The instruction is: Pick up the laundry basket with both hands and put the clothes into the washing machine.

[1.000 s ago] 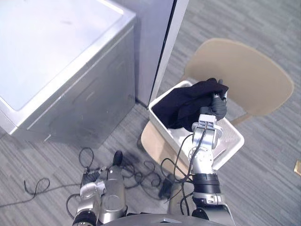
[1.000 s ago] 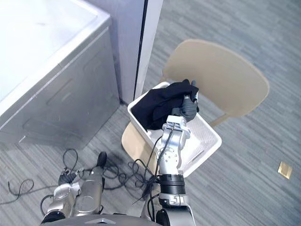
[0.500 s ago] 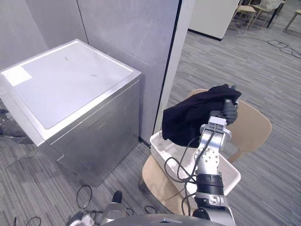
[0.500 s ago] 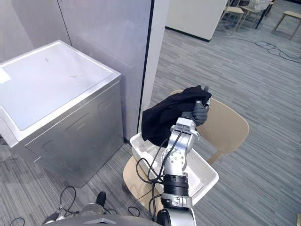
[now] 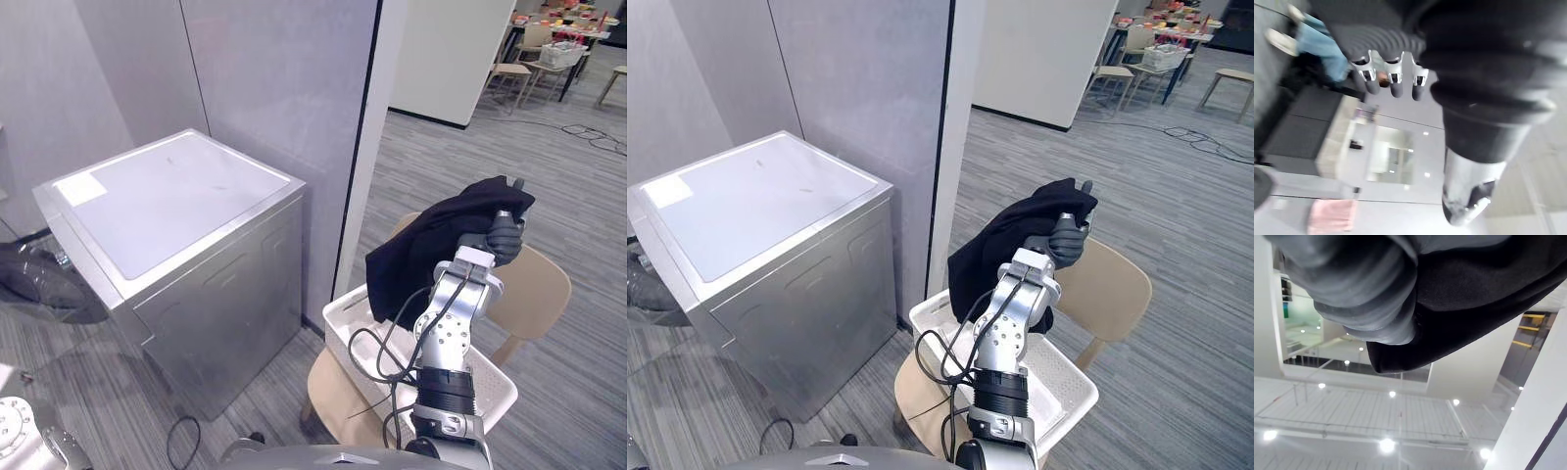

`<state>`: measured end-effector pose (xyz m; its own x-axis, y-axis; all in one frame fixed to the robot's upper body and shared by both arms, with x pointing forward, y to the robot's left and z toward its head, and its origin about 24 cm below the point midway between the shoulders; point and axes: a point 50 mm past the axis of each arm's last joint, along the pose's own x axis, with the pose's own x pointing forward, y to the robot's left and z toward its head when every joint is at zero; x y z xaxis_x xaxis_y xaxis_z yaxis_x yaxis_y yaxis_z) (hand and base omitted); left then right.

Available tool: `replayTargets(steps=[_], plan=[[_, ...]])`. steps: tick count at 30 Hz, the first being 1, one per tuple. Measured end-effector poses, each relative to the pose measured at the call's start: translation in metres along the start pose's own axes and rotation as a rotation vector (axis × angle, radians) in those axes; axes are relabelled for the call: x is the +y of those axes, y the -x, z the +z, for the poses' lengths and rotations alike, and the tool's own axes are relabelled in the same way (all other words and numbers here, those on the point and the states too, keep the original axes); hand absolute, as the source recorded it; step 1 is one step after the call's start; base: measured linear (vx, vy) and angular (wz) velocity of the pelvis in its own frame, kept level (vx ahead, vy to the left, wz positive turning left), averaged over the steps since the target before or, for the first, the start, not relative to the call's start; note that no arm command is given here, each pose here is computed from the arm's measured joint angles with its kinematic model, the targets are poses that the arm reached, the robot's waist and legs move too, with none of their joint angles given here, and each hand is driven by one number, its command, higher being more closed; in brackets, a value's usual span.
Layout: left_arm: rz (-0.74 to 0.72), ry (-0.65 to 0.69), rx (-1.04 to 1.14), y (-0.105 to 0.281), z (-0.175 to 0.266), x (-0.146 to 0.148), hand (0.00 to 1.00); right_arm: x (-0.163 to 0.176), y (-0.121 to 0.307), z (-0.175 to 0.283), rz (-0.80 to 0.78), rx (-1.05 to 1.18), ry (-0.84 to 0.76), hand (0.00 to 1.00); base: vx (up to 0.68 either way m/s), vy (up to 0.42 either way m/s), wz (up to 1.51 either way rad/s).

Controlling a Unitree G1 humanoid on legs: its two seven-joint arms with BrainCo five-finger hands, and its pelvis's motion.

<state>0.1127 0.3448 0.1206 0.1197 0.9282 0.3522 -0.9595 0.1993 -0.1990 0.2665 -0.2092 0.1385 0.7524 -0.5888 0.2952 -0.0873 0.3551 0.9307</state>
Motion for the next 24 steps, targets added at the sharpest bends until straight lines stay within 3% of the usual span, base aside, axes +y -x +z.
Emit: replayTargets(steps=[7, 10, 12, 14, 17, 24], plan=[[-0.323, 0.168, -0.170, 0.031, 0.042, -0.059, 0.00, 0.012, 0.006, -0.020, 0.054, 0.109, -0.002, 1.00, -0.02, 0.003, -0.19], [-0.599, 0.285, -0.090, 0.061, 0.041, -0.092, 0.00, 0.028, 0.001, -0.034, 0.118, 0.168, -0.011, 1.00, 0.01, 0.004, -0.34], [-0.871, 0.407, 0.029, 0.098, 0.038, -0.120, 0.00, 0.057, -0.004, -0.054, 0.212, 0.225, -0.048, 1.00, -0.01, 0.011, -0.34], [-1.030, 0.456, 0.127, 0.125, 0.029, -0.141, 0.00, 0.079, -0.004, -0.068, 0.279, 0.266, -0.071, 1.00, -0.03, 0.009, -0.23], [-1.184, 0.486, 0.247, 0.155, 0.018, -0.164, 0.00, 0.107, -0.001, -0.079, 0.372, 0.302, -0.109, 1.00, -0.06, 0.017, -0.23], [-1.351, 0.502, 0.361, 0.192, 0.019, -0.211, 0.00, 0.137, 0.009, -0.100, 0.450, 0.380, -0.135, 1.00, 0.00, 0.009, -0.31]])
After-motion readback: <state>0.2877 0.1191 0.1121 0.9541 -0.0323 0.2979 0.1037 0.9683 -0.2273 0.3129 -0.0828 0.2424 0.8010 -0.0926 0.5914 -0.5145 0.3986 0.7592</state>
